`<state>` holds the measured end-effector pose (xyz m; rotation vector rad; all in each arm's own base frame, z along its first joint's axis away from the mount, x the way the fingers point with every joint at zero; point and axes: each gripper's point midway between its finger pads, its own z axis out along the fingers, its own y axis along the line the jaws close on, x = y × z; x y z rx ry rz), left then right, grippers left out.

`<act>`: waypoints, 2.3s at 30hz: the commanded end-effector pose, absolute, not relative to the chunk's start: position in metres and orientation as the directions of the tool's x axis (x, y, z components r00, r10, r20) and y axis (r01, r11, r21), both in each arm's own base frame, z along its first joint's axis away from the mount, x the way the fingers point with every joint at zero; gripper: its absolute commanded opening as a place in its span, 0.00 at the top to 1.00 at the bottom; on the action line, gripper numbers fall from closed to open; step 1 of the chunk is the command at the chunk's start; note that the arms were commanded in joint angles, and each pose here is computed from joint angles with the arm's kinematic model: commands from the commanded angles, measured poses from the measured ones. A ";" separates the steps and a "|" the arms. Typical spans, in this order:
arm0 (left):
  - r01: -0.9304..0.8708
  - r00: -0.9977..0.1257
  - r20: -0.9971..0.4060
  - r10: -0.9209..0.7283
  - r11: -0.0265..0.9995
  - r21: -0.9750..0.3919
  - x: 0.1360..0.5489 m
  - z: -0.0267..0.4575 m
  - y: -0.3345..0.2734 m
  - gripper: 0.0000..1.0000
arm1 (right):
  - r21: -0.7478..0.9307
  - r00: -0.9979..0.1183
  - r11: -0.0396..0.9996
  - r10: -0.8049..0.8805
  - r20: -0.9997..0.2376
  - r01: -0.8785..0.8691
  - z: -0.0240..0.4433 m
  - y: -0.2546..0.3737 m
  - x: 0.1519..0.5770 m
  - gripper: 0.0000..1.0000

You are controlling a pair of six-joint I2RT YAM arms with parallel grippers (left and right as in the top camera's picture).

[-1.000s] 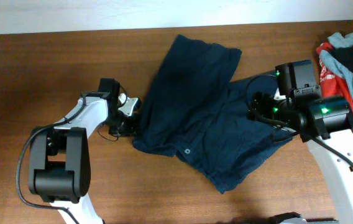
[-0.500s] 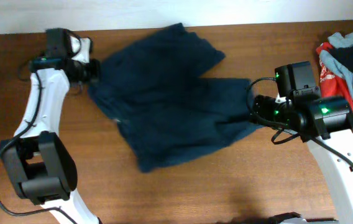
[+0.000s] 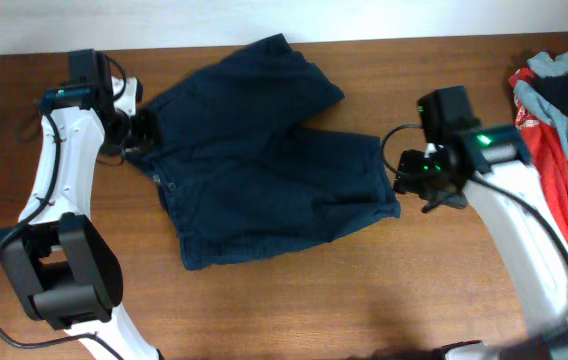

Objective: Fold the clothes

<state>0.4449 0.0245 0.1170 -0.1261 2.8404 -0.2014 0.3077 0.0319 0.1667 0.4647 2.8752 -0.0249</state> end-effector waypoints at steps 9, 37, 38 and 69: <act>-0.019 -0.969 -0.237 -0.074 0.974 -0.227 0.394 0.171 0.003 0.71 | 0.039 -0.979 0.989 0.150 -0.140 0.146 0.135 0.045 0.321 0.28; -0.241 -0.934 -0.179 -0.308 0.917 -0.319 0.220 0.095 -0.025 0.47 | 0.169 -0.885 0.965 0.251 -0.391 0.198 0.135 0.041 0.272 0.06; -0.272 -0.933 -0.143 -0.330 0.908 -0.319 0.217 0.081 -0.026 0.47 | 0.175 -0.887 0.965 0.250 -0.389 0.196 0.130 0.043 0.279 0.05; -0.199 -0.925 -0.286 -0.249 0.961 -0.192 0.244 0.133 -0.001 0.99 | 0.322 -0.939 0.944 0.171 -0.298 0.069 0.108 0.042 0.289 0.00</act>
